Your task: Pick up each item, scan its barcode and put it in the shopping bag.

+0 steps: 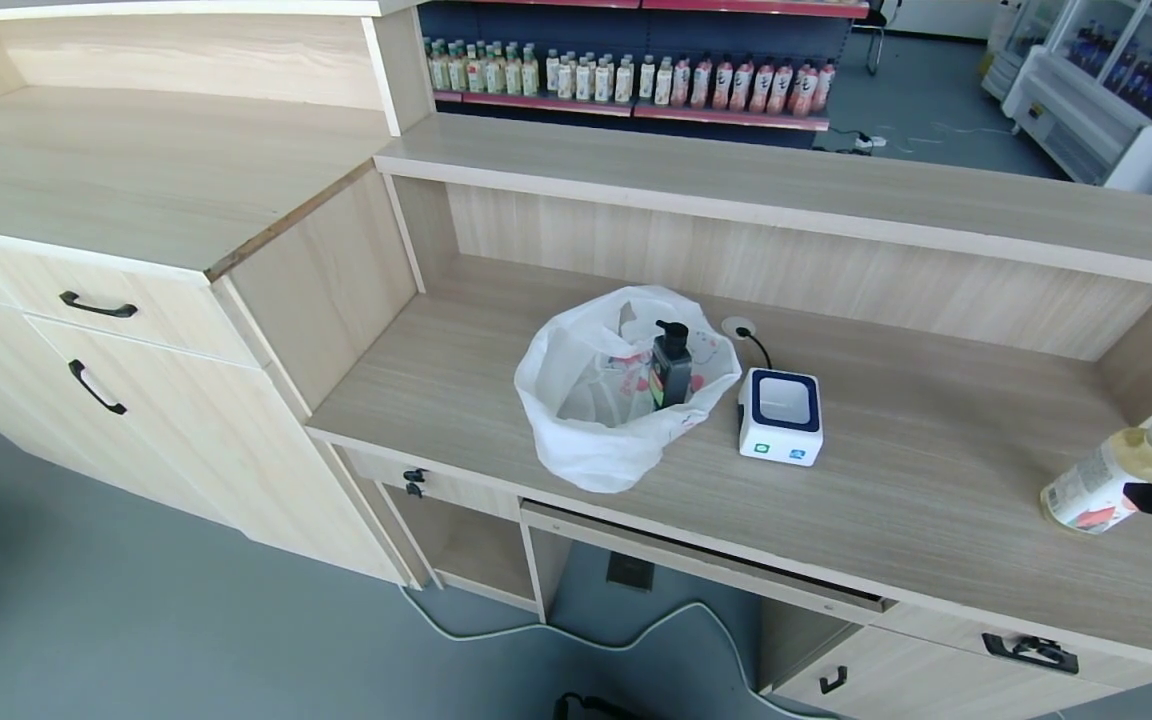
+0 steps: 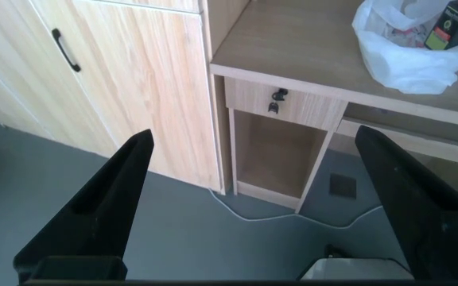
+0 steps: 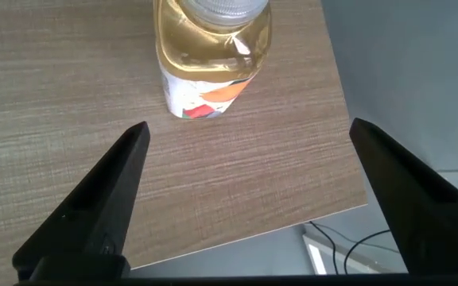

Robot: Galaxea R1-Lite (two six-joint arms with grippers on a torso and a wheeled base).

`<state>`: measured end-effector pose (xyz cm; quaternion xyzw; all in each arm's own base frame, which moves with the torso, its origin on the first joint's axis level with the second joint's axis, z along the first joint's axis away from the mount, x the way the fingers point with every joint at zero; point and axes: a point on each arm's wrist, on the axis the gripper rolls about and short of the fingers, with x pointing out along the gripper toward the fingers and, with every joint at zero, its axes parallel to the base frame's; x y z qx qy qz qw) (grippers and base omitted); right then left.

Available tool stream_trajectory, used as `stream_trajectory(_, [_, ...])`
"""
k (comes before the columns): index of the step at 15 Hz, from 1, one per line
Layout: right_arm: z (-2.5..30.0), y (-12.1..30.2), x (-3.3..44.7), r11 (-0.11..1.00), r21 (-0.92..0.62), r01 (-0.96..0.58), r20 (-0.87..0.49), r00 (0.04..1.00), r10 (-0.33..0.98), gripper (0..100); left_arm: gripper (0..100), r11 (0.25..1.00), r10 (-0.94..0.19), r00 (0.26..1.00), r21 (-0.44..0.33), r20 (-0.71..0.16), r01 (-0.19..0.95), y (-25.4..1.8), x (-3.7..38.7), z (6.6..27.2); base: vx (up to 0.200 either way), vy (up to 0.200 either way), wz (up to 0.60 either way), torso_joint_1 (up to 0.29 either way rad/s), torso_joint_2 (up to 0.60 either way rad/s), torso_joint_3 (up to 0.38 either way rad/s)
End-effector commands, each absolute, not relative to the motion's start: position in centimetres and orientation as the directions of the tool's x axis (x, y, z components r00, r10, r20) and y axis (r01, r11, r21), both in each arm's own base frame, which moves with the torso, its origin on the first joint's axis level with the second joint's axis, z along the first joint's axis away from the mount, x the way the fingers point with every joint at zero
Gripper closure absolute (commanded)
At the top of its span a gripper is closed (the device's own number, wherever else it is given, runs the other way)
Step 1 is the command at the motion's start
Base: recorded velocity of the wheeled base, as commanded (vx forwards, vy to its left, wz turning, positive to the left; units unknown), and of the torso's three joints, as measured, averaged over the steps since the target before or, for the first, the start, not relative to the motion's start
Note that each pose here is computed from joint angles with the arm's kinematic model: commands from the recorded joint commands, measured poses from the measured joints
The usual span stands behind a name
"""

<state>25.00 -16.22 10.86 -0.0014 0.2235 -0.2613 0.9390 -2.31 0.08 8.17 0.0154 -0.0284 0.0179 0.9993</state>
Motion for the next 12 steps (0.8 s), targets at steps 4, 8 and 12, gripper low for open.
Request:
stream_trajectory(4, [10.95, -16.64, 24.95, 0.870, -0.109, 0.481, -0.412, 0.774, -0.480, 0, 0, 0.999, 0.035, 0.998, 0.030, 0.058, -0.037, 0.08, -2.31, 8.17, 0.000, 0.000, 0.00, 0.000, 0.00, 0.000])
stream_trajectory(8, [10.90, -16.36, 24.78, 0.873, -0.111, 0.474, -0.416, 0.776, -0.474, 0, 0, 0.999, 0.035, 0.998, 0.030, 0.057, -0.037, 0.08, -2.30, 8.13, 0.000, 0.000, 0.00, 0.000, 0.00, 0.000])
stream_trajectory(12, [11.15, -16.39, 24.26, 0.876, -0.103, 0.471, -0.407, 0.784, -0.469, 0, 0, 0.999, 0.035, 0.998, 0.030, 0.057, -0.037, 0.08, -2.30, 8.13, 0.000, 0.000, 0.00, 0.000, 0.00, 0.000])
